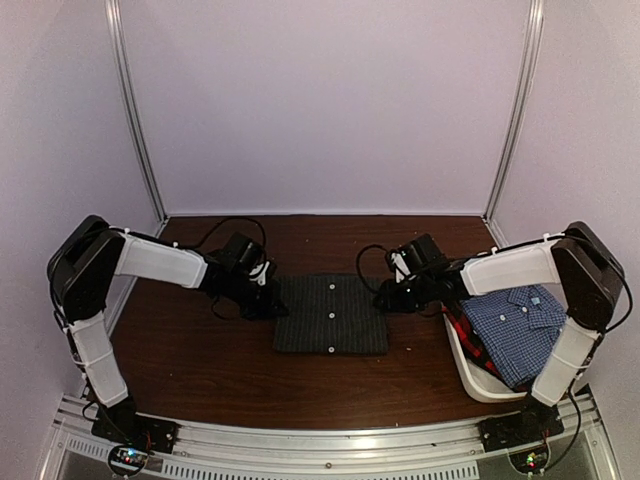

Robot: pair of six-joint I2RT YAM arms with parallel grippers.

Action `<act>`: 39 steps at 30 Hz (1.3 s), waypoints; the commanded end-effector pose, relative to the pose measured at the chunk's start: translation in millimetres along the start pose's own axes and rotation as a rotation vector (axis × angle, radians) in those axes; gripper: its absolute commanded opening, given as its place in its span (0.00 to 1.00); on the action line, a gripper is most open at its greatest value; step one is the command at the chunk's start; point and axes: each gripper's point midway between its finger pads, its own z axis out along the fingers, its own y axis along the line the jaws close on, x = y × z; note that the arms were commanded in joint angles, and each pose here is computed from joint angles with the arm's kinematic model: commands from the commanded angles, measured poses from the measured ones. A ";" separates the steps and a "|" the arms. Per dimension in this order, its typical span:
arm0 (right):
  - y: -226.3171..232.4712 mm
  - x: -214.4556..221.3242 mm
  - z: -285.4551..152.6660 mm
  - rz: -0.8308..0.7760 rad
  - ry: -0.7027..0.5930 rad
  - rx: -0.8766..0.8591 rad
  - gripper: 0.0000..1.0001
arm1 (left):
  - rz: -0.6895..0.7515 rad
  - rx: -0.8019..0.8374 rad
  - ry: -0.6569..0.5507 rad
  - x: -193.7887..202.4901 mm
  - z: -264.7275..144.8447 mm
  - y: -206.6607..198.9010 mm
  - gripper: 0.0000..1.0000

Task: Fold and stack the long sleeve shirts
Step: Pick up the square-folded shirt from the center of the board.

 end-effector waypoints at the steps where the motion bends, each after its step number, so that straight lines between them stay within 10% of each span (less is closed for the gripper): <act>1: 11.0 -7.5 -13.7 -0.021 -0.018 -0.009 0.34 | 0.044 0.003 -0.015 0.3 -32.6 -9.3 0.00; 20: 132.7 -21.7 33.0 -0.132 0.017 -0.187 0.34 | 0.202 -0.197 -0.131 -46.2 -186.1 32.4 0.00; 39: 210.5 -31.0 139.8 0.042 -0.007 -0.362 0.19 | 0.297 -0.119 -0.166 -108.9 -202.4 -14.4 0.00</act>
